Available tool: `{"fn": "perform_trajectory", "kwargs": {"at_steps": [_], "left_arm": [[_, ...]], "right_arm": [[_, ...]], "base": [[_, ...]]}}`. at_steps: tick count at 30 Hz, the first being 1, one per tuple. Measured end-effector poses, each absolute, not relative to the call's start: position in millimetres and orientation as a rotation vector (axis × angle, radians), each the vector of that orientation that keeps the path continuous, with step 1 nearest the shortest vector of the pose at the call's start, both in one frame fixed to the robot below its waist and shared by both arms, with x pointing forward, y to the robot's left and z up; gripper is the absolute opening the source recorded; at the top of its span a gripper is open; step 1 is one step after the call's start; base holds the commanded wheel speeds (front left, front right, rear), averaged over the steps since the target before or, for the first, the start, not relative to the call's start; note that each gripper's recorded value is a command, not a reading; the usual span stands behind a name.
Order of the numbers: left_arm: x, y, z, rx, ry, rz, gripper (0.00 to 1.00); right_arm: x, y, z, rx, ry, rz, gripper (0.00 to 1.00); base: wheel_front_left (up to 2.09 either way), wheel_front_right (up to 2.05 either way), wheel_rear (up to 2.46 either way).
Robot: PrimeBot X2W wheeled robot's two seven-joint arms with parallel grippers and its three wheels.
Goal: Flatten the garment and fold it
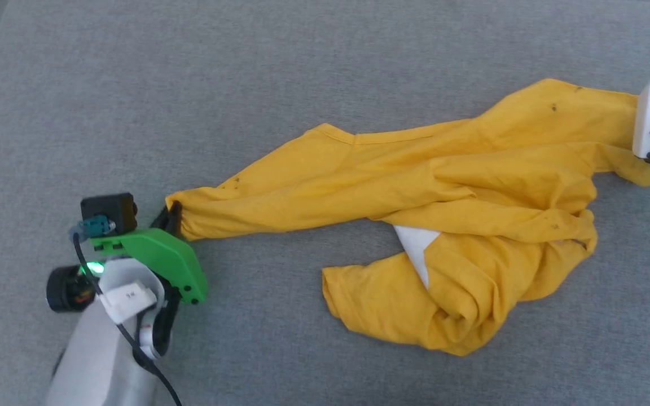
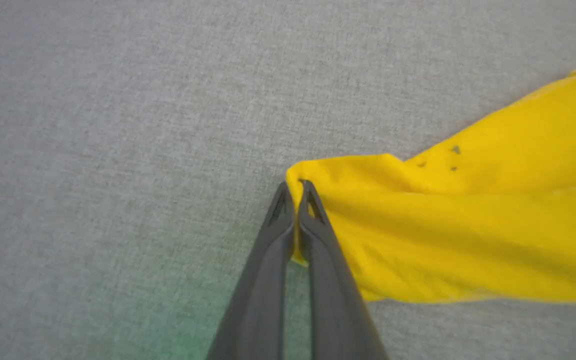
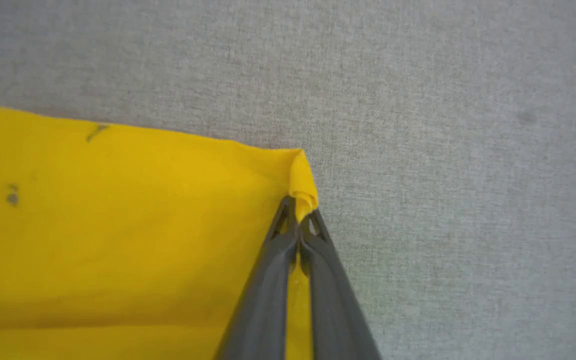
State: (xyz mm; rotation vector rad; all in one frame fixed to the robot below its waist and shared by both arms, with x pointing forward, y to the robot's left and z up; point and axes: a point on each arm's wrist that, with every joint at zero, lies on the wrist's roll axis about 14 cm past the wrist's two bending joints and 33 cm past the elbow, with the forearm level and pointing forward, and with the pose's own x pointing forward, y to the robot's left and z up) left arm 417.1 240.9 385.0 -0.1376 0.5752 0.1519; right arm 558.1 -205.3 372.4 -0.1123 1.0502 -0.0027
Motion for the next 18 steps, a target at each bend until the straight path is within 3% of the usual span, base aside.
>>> {"fn": "perform_trajectory", "kwargs": {"at_steps": [9,13,18], "left_arm": [[501,239,466,0.087,0.357,-0.025,0.0],[562,253,535,0.285,0.185,-0.022,0.0],[612,252,611,0.33,-0.051,0.005,0.0]], "right_arm": [[604,-232,465,-0.233,0.684,-0.021,0.0],[640,-235,537,-0.28,0.446,-0.03,0.0],[670,-232,609,-0.313,0.187,-0.042,0.0]], "base": [[0.0,0.0,0.0],[0.0,0.0,0.0],[0.0,0.0,0.0]]}}
